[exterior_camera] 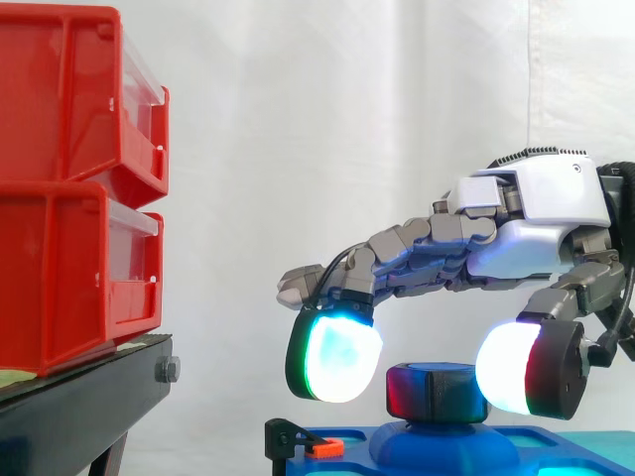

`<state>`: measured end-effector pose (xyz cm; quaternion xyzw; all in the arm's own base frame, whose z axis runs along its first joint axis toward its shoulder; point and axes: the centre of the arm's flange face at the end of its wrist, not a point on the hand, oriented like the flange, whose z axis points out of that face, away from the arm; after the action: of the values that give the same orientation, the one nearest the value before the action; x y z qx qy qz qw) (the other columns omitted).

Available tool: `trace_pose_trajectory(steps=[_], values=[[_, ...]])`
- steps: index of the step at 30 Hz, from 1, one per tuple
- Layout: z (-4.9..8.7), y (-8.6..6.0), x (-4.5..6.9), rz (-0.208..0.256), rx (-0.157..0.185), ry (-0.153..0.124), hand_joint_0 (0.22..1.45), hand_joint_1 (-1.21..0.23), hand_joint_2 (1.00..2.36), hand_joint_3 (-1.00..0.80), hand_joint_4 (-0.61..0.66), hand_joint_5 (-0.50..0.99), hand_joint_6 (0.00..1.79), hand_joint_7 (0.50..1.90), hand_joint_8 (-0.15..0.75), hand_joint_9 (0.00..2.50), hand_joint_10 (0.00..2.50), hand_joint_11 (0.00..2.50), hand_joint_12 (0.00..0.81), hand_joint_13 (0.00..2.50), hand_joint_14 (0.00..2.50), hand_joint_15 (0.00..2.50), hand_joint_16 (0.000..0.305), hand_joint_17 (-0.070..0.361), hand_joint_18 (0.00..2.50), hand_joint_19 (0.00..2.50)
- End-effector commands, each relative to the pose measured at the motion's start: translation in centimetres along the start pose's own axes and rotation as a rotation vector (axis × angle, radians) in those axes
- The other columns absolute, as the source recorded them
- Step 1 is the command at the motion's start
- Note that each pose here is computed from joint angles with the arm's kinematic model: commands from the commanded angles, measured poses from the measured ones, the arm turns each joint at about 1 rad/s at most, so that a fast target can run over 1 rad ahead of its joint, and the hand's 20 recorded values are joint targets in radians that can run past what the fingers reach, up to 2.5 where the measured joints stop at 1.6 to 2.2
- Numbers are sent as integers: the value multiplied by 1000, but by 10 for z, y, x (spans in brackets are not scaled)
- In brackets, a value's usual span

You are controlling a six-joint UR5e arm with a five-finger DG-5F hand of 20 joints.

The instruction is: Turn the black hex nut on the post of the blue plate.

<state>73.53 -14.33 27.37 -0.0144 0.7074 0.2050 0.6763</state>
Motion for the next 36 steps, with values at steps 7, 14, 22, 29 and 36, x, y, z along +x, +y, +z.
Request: trace_pose_trajectory(steps=[7, 14, 22, 29, 36], values=[[-3, -2, 4, 5, 5, 12, 477, -602, 1000, -500, 218, -221, 504, 871, 233, 110, 0, 0, 352, 0, 0, 0, 50, 113, 0, 365], [-5, -5, 3, 5, 10, 11, 422, -624, 1000, -500, 250, -213, 504, 895, 253, 130, 0, 0, 374, 0, 0, 0, 55, 124, 0, 356], [-9, -11, 2, 4, 11, 12, 392, -506, 1000, -500, 287, -206, 504, 918, 270, 156, 0, 0, 390, 0, 0, 0, 58, 130, 0, 357], [-12, -16, 0, 0, 18, 8, 411, -393, 1000, -500, 287, -201, 504, 923, 270, 180, 0, 0, 383, 0, 0, 0, 56, 127, 0, 366], [-14, -18, -1, -1, 13, 7, 418, -341, 1000, -500, 288, -200, 504, 923, 272, 191, 0, 0, 379, 0, 0, 0, 56, 126, 1, 369]])
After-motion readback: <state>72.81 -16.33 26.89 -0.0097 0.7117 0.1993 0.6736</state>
